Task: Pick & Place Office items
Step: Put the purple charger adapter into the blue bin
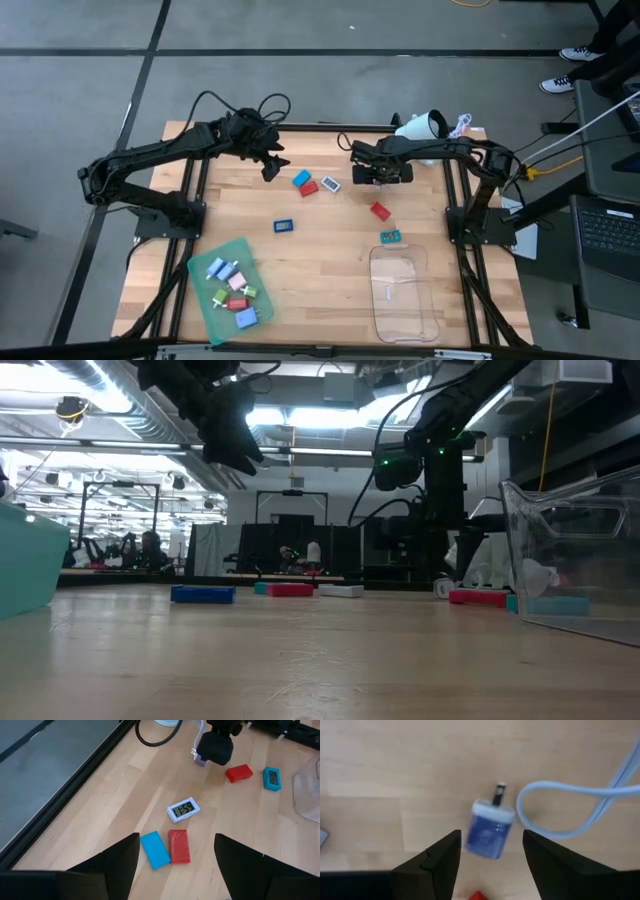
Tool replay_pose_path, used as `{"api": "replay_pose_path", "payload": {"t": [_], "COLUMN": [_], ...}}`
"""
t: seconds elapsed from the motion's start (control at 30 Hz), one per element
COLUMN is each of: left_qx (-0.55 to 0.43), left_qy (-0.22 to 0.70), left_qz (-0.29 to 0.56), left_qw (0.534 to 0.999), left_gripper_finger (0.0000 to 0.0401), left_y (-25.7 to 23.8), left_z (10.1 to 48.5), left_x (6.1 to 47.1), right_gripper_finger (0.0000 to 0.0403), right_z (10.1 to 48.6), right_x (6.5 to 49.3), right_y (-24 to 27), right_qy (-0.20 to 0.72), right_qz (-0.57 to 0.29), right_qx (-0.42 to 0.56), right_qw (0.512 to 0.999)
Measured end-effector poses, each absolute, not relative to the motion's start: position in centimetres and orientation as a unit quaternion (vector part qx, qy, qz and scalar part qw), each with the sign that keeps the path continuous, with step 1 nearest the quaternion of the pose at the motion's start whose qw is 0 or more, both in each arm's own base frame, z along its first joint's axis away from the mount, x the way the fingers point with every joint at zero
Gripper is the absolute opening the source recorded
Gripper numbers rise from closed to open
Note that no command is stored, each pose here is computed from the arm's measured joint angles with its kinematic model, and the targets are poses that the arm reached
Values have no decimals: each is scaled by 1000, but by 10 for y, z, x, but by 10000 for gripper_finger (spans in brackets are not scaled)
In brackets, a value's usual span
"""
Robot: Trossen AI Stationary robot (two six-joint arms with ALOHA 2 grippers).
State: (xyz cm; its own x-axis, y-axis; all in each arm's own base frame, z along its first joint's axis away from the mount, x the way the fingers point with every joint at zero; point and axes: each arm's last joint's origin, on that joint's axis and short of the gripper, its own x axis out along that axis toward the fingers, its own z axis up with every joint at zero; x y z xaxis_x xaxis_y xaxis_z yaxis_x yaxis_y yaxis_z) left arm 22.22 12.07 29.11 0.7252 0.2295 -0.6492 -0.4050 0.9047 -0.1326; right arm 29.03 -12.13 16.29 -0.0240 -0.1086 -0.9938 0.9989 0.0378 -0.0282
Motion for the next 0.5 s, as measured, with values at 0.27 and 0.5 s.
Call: {"api": "replay_pose_path", "payload": {"t": [0.27, 0.5], "left_qx": [-135, -137], "left_qy": [331, 336], "left_qz": [172, 172], "left_qw": [918, 916], "left_gripper_finger": [251, 251], "left_y": [120, 120], "left_z": [291, 290], "left_x": [222, 221], "right_gripper_finger": [217, 217], "right_z": [158, 144], "right_x": [293, 299], "right_y": [-129, -128], "right_qy": [475, 491], "right_qz": [-524, -508], "right_qx": [465, 474], "right_qw": [533, 526]}}
